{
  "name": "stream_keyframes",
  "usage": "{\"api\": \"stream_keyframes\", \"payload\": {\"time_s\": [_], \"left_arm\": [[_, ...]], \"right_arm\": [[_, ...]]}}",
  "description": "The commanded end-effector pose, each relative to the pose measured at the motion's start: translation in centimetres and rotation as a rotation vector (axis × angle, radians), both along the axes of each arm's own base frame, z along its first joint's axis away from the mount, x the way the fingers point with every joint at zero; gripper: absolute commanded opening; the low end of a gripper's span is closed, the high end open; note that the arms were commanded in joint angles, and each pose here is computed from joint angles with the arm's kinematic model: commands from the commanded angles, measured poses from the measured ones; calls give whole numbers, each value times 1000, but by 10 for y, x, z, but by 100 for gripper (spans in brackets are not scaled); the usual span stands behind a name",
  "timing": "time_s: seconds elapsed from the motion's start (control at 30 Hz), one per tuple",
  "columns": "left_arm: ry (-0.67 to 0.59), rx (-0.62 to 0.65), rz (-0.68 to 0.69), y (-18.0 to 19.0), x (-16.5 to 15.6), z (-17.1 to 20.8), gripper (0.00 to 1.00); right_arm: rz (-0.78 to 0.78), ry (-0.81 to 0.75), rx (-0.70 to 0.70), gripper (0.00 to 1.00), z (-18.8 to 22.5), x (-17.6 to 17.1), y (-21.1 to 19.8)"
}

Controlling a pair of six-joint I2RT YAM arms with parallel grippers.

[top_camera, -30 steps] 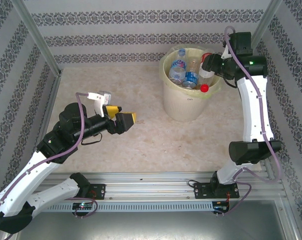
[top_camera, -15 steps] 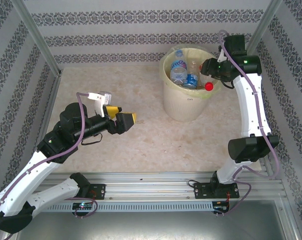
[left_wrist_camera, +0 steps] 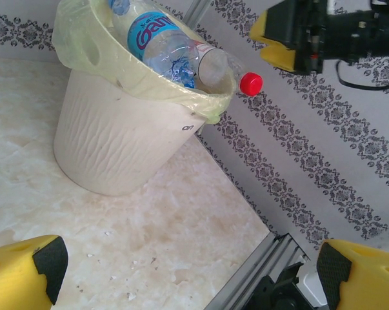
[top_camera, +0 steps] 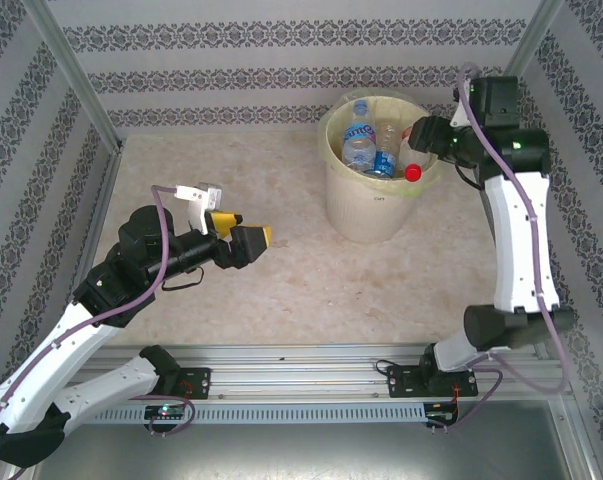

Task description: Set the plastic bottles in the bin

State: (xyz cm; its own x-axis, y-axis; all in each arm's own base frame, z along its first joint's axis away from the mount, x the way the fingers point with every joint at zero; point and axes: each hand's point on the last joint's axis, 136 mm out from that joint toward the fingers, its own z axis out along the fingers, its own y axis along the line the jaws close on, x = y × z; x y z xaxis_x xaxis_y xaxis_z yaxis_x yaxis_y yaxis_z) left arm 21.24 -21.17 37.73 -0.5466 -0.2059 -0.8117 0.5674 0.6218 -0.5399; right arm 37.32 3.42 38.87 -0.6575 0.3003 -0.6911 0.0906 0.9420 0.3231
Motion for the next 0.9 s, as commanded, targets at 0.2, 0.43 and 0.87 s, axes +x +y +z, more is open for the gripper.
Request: {"api": "stream_keyframes", "payload": {"time_s": [0.2, 0.43, 0.87], "left_arm": [[0, 5, -8, -2, -3, -3, 100], [16, -15, -22, -9, 1, -3, 100], [27, -9, -5, -3, -2, -8, 100]], "right_arm": [[134, 16, 90, 58, -20, -73, 28], [112, 53, 104, 47, -42, -68, 28], [33, 83, 50, 39, -60, -35, 13]]}}
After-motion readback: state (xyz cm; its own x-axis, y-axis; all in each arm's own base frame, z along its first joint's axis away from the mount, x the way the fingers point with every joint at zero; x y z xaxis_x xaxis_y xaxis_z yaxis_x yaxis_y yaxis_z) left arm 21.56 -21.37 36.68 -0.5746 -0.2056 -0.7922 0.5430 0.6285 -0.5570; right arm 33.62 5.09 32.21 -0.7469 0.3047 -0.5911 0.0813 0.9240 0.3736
